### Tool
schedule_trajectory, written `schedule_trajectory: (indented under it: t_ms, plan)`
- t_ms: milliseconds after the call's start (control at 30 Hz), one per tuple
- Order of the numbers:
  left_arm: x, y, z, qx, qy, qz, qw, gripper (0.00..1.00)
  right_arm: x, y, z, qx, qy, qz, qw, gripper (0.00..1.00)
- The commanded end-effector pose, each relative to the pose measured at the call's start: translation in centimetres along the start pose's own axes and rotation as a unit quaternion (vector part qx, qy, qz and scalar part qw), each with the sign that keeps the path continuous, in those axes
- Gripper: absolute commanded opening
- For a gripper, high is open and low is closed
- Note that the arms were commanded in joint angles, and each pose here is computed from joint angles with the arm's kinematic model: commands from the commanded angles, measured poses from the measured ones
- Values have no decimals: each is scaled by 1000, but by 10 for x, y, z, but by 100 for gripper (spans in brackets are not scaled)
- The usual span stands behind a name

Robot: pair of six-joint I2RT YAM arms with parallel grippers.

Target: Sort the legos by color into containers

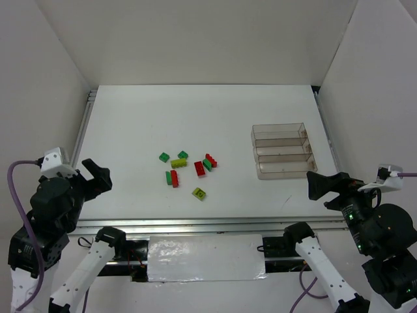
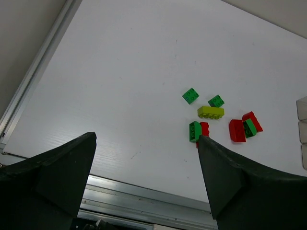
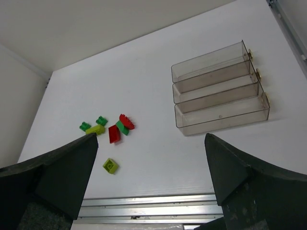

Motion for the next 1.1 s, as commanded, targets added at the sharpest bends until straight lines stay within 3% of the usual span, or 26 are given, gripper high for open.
schedule_trajectory:
  t_ms: [0,100,233,367,400,433,467,533,633,700,733,800,900,1067]
  plan:
    - [7,-1,-8,6,13,1,1000,99,-3,-5,-1,-1,-2,-20,1000,100]
    - [8,0,-10,5,20,2,1000,99,-5,-7,3,-11,-22,-27,999,100]
    - [12,1,-12,-2,27,-5,1000,100,6,0,30,-34,-133,-44,990,100]
    - [32,14,-13,0,25,-1,1000,100,60,44,71,-43,-250,83,964,100]
    - [38,14,-15,-2,25,-5,1000,99,82,71,83,-38,-285,153,946,100]
    - [44,20,-13,1,15,-1,1000,99,94,74,90,-34,-299,156,941,99]
    - [50,21,-12,2,1,1,1000,100,106,92,101,-37,-312,198,928,100]
    - [57,25,-13,6,-11,11,1000,100,127,101,110,-56,-270,200,940,100]
    - [63,29,-13,8,-17,17,1000,99,146,137,152,-132,-288,255,914,100]
    - [64,30,-14,8,-14,19,1000,100,158,177,184,-204,-309,305,877,99]
    - [64,30,-13,5,-16,19,1000,100,170,187,188,-230,-280,304,881,99]
    - [63,30,-11,2,-19,15,1000,99,183,226,203,-288,-284,336,851,96]
    - [60,30,-10,-2,-11,9,1000,100,193,269,218,-338,-286,361,821,95]
    - [57,29,-11,-4,-1,3,1000,99,199,318,231,-376,-284,376,798,92]
Point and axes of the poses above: each gripper's point midway between its finger pads, its own x axis out along the fingers, its own z axis along the line the jaws close on, y = z × x, the point moved 5 cm from there along -x, back along the fingers, and after that the axes turned 11 degrees about -x, right-handed, at the moved point
